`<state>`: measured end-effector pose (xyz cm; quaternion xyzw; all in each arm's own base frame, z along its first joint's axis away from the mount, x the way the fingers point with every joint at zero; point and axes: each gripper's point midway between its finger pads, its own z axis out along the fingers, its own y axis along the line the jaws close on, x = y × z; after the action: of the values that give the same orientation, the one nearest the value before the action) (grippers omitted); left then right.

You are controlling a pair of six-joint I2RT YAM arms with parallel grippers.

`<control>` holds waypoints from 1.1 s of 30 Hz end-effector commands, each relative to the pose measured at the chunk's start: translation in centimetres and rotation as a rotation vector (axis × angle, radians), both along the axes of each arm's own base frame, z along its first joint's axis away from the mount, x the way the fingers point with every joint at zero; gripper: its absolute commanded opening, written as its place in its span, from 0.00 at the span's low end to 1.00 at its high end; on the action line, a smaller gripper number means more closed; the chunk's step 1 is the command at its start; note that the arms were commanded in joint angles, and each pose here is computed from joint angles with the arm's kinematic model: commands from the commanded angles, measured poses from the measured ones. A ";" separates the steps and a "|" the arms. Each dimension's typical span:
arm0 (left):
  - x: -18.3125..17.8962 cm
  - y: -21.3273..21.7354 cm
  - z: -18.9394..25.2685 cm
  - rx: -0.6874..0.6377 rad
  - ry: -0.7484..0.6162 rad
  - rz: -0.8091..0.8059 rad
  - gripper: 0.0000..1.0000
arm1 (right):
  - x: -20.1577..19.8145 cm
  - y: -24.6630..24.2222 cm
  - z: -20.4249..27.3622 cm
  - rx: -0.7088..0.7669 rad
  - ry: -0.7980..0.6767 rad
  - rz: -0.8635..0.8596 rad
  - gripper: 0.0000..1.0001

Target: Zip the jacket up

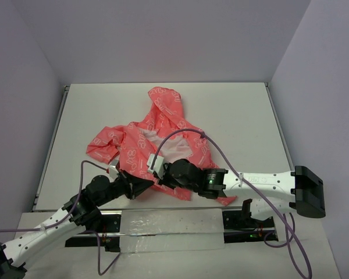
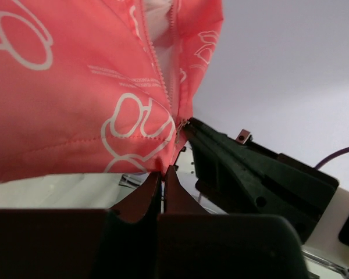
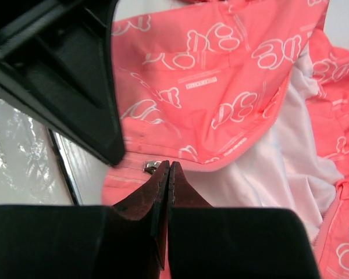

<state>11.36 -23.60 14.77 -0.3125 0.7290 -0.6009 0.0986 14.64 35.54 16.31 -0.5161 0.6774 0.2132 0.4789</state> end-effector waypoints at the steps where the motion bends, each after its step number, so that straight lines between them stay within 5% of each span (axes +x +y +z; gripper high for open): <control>1: -2.0 0.3 -0.4 0.066 -0.013 -0.096 0.00 | 1.9 0.1 0.7 0.018 0.010 -0.060 0.00; 14: -4.4 2.1 -2.1 0.205 0.004 -0.178 0.00 | 7.6 -1.1 -1.2 -0.014 0.043 -0.204 0.00; 33: -5.4 5.0 5.5 0.279 -0.103 -0.162 0.00 | 31.2 -6.7 4.7 0.030 -0.112 -0.584 0.00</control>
<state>7.48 -18.97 18.65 -0.2457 0.8094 -0.5153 0.1378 40.88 30.87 16.72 -0.3388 0.7867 0.0941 0.5074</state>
